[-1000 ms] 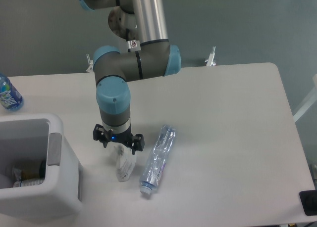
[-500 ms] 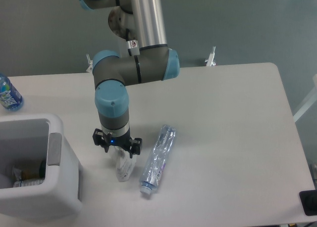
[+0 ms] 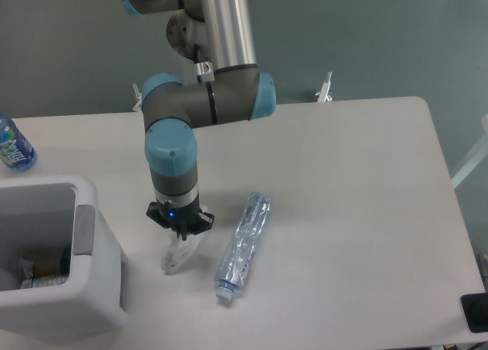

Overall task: Place the trash in the trash can
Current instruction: 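Close the gripper on the crumpled white paper and lift it, then carry the paper over the white trash bin, then open the gripper to drop the paper into the bin, then move the gripper over the clear plastic water bottle and lower, then close the gripper on the bottle's cap end and lift it, then carry the bottle over the trash bin and release it inside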

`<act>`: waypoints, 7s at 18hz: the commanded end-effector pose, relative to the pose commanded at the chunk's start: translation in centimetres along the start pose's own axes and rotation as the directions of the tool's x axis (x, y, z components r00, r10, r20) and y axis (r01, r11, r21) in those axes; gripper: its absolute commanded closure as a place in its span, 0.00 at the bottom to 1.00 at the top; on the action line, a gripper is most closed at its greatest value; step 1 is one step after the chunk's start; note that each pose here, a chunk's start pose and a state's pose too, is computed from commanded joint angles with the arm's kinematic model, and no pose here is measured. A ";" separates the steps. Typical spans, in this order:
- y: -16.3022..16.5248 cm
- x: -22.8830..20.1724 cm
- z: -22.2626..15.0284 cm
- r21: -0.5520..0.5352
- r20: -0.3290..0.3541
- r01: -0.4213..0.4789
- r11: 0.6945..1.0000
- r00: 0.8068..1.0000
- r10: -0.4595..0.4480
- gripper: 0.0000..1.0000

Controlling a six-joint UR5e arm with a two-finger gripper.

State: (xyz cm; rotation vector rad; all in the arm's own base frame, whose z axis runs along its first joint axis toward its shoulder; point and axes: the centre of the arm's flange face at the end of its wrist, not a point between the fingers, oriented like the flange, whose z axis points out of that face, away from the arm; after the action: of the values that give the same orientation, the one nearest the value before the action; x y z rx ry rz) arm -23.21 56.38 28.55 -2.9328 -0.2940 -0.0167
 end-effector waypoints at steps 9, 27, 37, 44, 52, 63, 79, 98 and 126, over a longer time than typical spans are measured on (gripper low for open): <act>-2.9 -5.3 -17.1 0.372 -0.175 0.250 0.894 0.965 -0.197 0.99; -8.7 12.6 -28.7 0.511 -0.313 0.212 0.833 0.949 -0.050 0.96; -8.8 13.4 -25.9 0.484 -0.318 0.200 0.852 0.947 -0.042 0.08; -8.3 2.2 -27.8 0.526 -0.278 0.320 0.788 0.940 -0.196 0.00; -6.3 -10.5 -23.8 0.505 -0.027 0.290 0.813 0.946 -0.322 0.00; -4.2 -17.4 -5.7 0.253 0.046 0.034 0.967 0.998 -0.047 0.00; -7.2 -13.2 8.4 0.071 -0.001 -0.021 0.997 1.000 0.022 0.00; -6.6 -11.4 10.7 -0.005 0.053 0.041 0.999 0.998 -0.040 0.68; -13.4 -7.9 -29.1 0.707 -0.075 0.350 0.615 0.901 -0.427 0.84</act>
State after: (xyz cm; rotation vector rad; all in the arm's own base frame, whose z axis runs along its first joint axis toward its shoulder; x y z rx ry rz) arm -33.34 62.06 59.43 -2.0453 -0.7642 0.1520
